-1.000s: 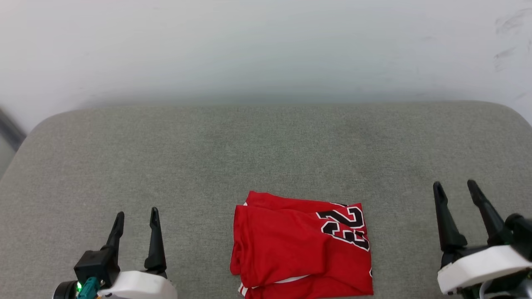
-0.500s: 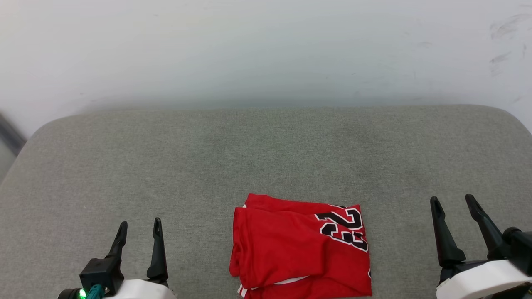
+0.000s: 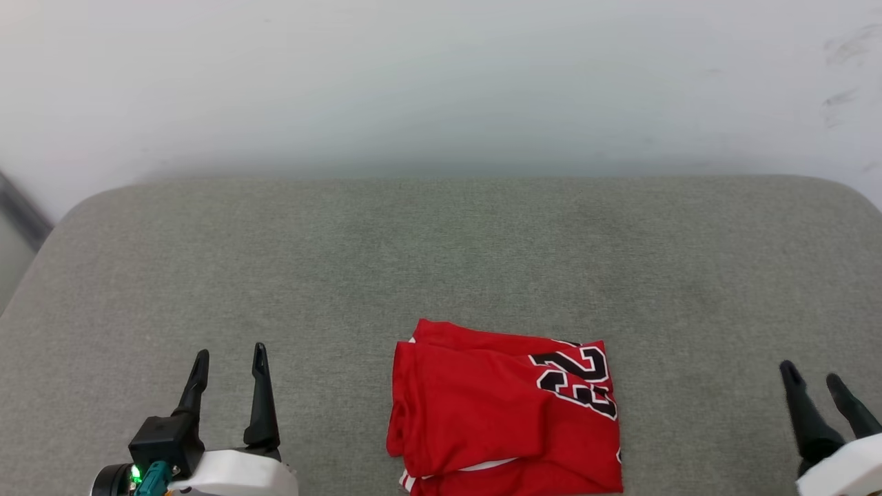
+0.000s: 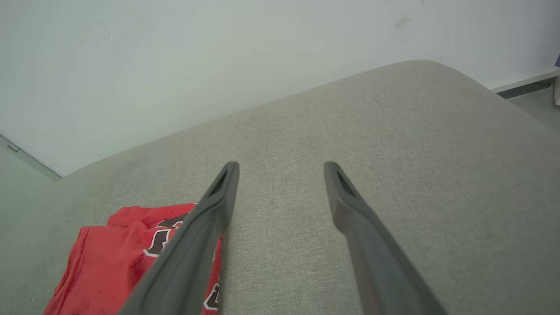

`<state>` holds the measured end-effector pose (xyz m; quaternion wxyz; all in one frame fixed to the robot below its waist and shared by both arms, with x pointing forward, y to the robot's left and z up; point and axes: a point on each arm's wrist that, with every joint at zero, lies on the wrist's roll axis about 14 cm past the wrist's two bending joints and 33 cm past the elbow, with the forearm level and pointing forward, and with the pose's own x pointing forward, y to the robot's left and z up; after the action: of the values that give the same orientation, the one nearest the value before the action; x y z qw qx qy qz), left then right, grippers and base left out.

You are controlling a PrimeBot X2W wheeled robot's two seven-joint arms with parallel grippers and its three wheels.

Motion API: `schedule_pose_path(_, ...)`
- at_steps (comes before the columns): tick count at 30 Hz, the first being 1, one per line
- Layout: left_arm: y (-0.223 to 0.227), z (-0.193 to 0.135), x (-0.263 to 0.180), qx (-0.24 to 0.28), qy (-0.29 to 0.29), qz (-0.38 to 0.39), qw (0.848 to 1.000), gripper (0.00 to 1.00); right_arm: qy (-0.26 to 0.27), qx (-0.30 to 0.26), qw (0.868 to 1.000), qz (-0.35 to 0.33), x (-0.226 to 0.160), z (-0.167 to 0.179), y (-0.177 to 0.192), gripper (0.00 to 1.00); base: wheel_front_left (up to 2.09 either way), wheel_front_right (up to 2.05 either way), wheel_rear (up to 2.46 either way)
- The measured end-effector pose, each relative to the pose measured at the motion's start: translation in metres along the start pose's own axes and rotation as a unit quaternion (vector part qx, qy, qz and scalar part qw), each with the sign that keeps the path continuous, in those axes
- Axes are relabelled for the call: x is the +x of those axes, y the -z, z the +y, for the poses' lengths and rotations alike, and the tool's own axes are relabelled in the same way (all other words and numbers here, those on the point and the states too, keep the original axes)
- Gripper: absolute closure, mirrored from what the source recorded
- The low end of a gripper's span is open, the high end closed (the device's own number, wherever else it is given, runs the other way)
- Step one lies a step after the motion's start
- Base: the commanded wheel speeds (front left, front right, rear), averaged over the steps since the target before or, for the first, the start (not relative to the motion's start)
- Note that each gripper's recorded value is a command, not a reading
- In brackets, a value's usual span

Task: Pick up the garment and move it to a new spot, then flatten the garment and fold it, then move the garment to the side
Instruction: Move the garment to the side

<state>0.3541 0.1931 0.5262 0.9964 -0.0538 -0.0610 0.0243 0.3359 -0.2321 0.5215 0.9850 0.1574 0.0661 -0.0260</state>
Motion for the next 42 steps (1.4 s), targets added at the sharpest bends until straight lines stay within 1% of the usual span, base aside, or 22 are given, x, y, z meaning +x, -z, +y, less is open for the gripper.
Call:
schedule_pose_path(1,-0.002,0.001,0.0,0.0,-0.001,-0.003,1.0,0.0,0.008,0.012,1.0,0.019,0.002,-0.009,0.006,0.0,0.0,0.0,0.0)
schedule_pose_path(2,-0.003,0.001,0.0,0.0,-0.003,-0.005,1.0,0.0,0.014,0.036,0.999,0.032,0.004,-0.015,0.009,0.0,0.0,0.0,0.0)
schedule_pose_path(3,-0.004,0.003,0.0,-0.002,-0.006,-0.007,1.0,0.0,0.021,0.043,0.998,0.051,0.007,-0.023,0.014,0.0,0.0,0.0,0.0)
schedule_pose_path(6,-0.006,0.007,-0.002,-0.001,-0.013,-0.011,1.0,0.0,0.031,0.08,0.989,0.12,0.012,-0.037,0.037,0.0,0.0,0.0,0.0)
schedule_pose_path(10,-0.008,0.01,-0.003,-0.003,-0.021,-0.014,1.0,0.0,0.024,0.144,0.967,0.209,0.019,-0.035,0.071,0.0,0.0,0.0,0.0)
schedule_pose_path(12,-0.008,0.01,-0.002,-0.002,-0.021,-0.016,1.0,0.0,0.014,0.177,0.952,0.251,0.02,-0.026,0.09,0.0,0.0,0.0,0.0)
schedule_pose_path(15,-0.007,0.011,0.003,0.0,-0.021,-0.014,1.0,0.0,-0.013,0.221,0.926,0.306,0.025,-0.003,0.115,0.0,0.0,0.0,0.0)
schedule_pose_path(18,-0.005,0.013,0.009,-0.001,-0.024,-0.013,1.0,0.0,-0.052,0.268,0.901,0.337,0.036,0.029,0.129,0.0,0.0,0.0,0.0)
schedule_pose_path(21,0.0,0.014,0.013,-0.001,-0.028,-0.006,1.0,0.0,-0.077,0.302,0.878,0.364,0.043,0.051,0.143,0.0,0.0,0.0,0.0)
schedule_pose_path(22,0.006,0.019,0.017,0.002,-0.033,0.001,0.999,0.0,-0.101,0.326,0.855,0.391,0.048,0.074,0.156,0.0,0.0,0.0,0.0)
schedule_pose_path(23,0.008,0.02,0.017,0.003,-0.035,0.005,0.999,0.0,-0.108,0.324,0.85,0.401,0.049,0.081,0.161,0.0,0.0,0.0,0.0)
schedule_pose_path(24,0.01,0.022,0.016,0.004,-0.037,0.008,0.999,0.0,-0.114,0.325,0.846,0.408,0.049,0.087,0.164,0.51,0.0,0.0,0.0)
schedule_pose_path(25,0.011,0.024,0.016,0.005,-0.039,0.01,0.999,0.0,-0.12,0.326,0.842,0.412,0.049,0.092,0.166,0.82,0.0,0.0,0.0)
schedule_pose_path(26,0.012,0.026,0.016,0.005,-0.042,0.011,0.999,0.0,-0.126,0.325,0.839,0.419,0.049,0.098,0.168,1.0,0.0,0.0,0.0)
schedule_pose_path(27,0.012,0.026,0.016,0.006,-0.041,0.011,0.999,0.0,-0.13,0.324,0.837,0.422,0.048,0.101,0.17,1.0,0.0,0.0,0.0)
schedule_pose_path(29,0.01,0.026,0.018,0.006,-0.042,0.009,0.999,0.0,-0.137,0.319,0.838,0.422,0.048,0.107,0.17,1.0,0.0,0.0,0.0)
schedule_pose_path(32,0.01,0.026,0.018,0.004,-0.042,0.007,0.999,0.0,-0.146,0.299,0.848,0.412,0.051,0.107,0.164,1.0,0.0,0.0,0.0)
schedule_pose_path(33,0.009,0.025,0.018,0.004,-0.041,0.006,0.999,0.0,-0.148,0.288,0.854,0.408,0.052,0.107,0.161,1.0,0.0,0.0,0.0)
schedule_pose_path(35,0.007,0.023,0.019,0.001,-0.039,0.003,0.999,0.0,-0.153,0.261,0.868,0.395,0.054,0.104,0.153,1.0,0.0,0.0,0.0)
schedule_pose_path(38,0.005,0.018,0.02,0.001,-0.029,-0.001,1.0,0.0,-0.155,0.194,0.894,0.373,0.057,0.096,0.142,1.0,0.0,0.0,0.0)
schedule_pose_path(40,0.007,0.014,0.02,0.002,-0.022,0.0,1.0,0.0,-0.15,0.13,0.911,0.361,0.058,0.086,0.137,1.0,0.0,0.0,0.0)
schedule_pose_path(42,0.008,0.01,0.021,0.001,-0.015,0.002,1.0,0.0,-0.13,0.056,0.927,0.348,0.059,0.065,0.132,1.0,0.0,0.0,0.0)
